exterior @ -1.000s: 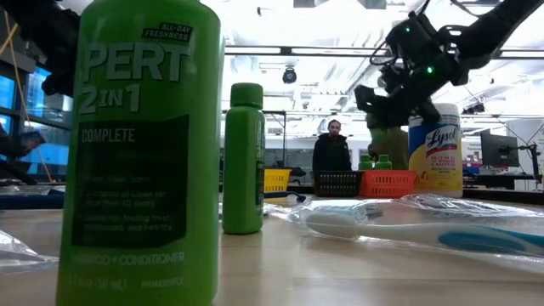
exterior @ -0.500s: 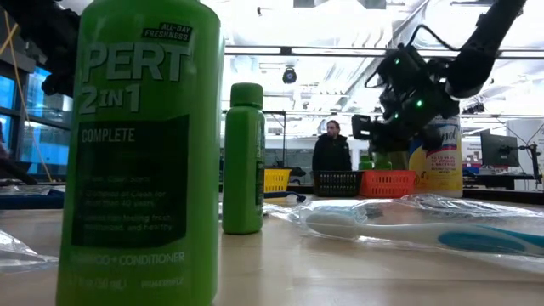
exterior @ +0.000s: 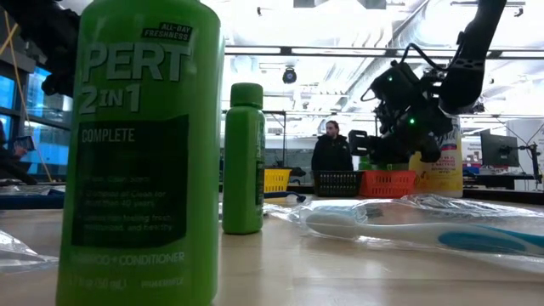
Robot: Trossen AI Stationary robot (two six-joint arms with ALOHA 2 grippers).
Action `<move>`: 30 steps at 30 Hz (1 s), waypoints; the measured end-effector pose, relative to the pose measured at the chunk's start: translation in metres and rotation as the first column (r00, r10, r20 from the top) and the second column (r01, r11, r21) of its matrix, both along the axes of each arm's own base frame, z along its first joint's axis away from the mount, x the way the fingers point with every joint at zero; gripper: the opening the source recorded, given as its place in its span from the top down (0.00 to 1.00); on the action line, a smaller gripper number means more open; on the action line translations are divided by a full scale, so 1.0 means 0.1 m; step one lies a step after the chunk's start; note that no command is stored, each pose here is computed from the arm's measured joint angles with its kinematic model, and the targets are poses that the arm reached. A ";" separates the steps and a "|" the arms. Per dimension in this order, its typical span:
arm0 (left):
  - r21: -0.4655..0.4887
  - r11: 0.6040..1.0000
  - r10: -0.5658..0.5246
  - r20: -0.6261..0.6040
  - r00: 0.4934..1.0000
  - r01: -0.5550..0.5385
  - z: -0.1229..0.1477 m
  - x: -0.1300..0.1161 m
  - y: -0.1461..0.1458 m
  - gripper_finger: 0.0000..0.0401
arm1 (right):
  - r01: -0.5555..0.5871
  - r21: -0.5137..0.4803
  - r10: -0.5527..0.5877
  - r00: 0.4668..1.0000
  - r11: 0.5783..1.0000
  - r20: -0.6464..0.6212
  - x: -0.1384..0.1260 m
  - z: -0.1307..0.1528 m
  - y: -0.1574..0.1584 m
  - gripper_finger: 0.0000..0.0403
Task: Pick & Place Travel size toiletries
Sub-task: Put the green shampoo bottle into the orange bin
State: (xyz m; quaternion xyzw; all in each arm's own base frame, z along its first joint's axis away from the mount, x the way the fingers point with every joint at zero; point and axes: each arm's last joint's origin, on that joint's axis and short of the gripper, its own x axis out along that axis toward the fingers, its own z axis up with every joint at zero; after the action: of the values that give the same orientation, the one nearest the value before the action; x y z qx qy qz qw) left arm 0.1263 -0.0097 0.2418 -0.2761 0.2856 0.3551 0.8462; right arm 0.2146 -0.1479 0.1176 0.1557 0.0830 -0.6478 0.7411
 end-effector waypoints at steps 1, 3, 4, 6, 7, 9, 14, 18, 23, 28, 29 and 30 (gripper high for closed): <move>0.000 1.000 -0.001 0.000 1.000 0.001 0.00 0.00 0.00 0.52 | 0.002 -0.002 -0.002 1.000 1.000 -0.005 -0.01 0.00 -0.01 0.82; 0.000 1.000 0.000 0.000 1.000 0.000 0.00 0.00 0.00 0.52 | -0.014 0.000 0.014 1.000 1.000 -0.007 -0.02 0.01 -0.05 0.82; 0.000 1.000 -0.001 0.000 1.000 0.001 0.00 0.00 0.00 0.52 | -0.031 0.002 0.031 1.000 1.000 -0.004 -0.03 0.02 -0.07 0.82; 0.000 1.000 -0.001 0.000 1.000 0.001 0.00 0.00 0.00 0.52 | -0.066 0.014 0.066 0.998 0.998 -0.001 -0.04 0.02 -0.11 0.81; 0.000 1.000 -0.001 0.000 1.000 0.001 0.00 0.00 0.00 0.52 | -0.076 0.018 0.076 0.997 0.997 -0.005 -0.04 0.02 -0.12 0.81; 0.000 1.000 -0.001 -0.001 1.000 0.001 0.00 0.00 0.00 0.52 | -0.077 0.020 0.077 0.997 0.997 -0.007 -0.05 0.02 -0.13 0.79; 0.000 1.000 -0.002 -0.001 1.000 0.002 0.00 0.00 0.00 0.52 | -0.090 0.023 0.090 0.996 0.996 -0.001 -0.05 0.02 -0.13 0.73; 0.000 1.000 -0.002 -0.001 1.000 0.002 0.00 0.00 0.00 0.52 | -0.130 0.031 0.130 0.991 0.991 -0.012 -0.04 0.02 -0.13 0.70; 0.001 1.000 -0.003 -0.002 1.000 0.003 0.00 0.00 0.00 0.52 | -0.114 0.025 0.114 0.993 0.993 -0.011 -0.06 0.02 -0.16 0.68; -0.009 1.000 -0.010 -0.004 1.000 0.010 0.00 0.00 0.00 0.52 | -0.117 0.022 0.117 0.993 0.993 -0.009 -0.05 0.02 -0.16 0.68; -0.011 1.000 -0.011 -0.005 1.000 0.011 0.00 0.00 0.00 0.52 | -0.121 0.016 0.121 0.993 0.993 -0.015 -0.05 0.03 -0.16 0.68; -0.013 1.000 -0.012 -0.005 1.000 0.012 0.00 0.00 0.00 0.52 | -0.126 0.007 0.126 0.992 0.992 -0.022 -0.05 0.04 -0.16 0.68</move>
State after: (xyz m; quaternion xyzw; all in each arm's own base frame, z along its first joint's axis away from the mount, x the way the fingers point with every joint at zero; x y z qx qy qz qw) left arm 0.1264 -0.0101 0.2415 -0.2788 0.2916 0.3491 0.8458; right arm 0.2097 -0.1639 0.1215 0.1447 0.1027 -0.6011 0.7792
